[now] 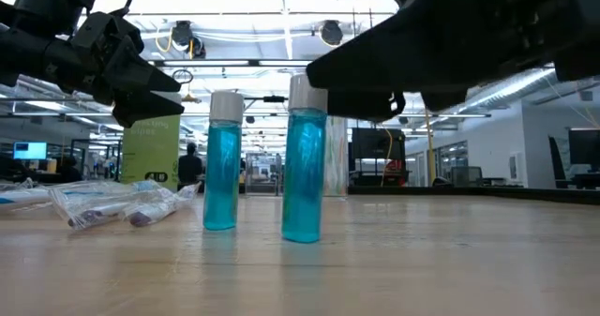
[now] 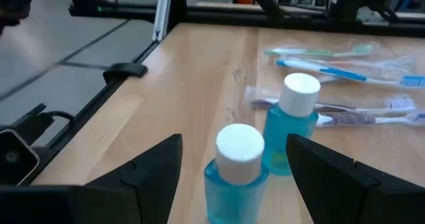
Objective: Pick & Place toothbrushing station
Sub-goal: Put the blue mouthwash into the transparent organizer
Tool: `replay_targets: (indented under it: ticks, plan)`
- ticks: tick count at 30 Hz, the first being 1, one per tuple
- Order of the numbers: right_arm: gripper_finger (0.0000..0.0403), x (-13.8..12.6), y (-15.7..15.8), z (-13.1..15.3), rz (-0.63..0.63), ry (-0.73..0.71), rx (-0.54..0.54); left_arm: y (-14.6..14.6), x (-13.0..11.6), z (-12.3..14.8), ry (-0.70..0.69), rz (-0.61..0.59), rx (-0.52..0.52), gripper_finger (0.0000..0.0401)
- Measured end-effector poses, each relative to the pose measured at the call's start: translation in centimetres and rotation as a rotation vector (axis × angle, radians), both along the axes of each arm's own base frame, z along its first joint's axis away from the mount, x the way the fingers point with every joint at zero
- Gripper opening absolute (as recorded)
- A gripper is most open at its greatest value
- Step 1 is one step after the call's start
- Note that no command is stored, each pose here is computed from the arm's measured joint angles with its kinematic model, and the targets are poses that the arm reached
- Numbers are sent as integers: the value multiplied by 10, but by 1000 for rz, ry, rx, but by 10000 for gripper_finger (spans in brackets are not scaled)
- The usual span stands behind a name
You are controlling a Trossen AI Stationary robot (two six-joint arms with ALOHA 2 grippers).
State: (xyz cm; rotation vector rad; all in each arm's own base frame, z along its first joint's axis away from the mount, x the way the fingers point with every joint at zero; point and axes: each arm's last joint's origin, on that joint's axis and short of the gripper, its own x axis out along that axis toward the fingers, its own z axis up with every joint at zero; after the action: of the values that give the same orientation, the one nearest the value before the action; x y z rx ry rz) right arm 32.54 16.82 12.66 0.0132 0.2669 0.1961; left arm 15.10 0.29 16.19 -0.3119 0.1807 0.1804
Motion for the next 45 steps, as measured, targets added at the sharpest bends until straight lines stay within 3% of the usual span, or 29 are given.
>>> replay_targets:
  ticks: [30,40,45]
  plan:
    - [263,8,-6,-54,-35,43,34,0,0,0,2,-2,9,280]
    - [262,20,-4,-65,23,60,51,0,0,0,1,-1,7,280]
    - [240,21,-4,-65,20,56,43,0,0,0,2,-1,4,280]
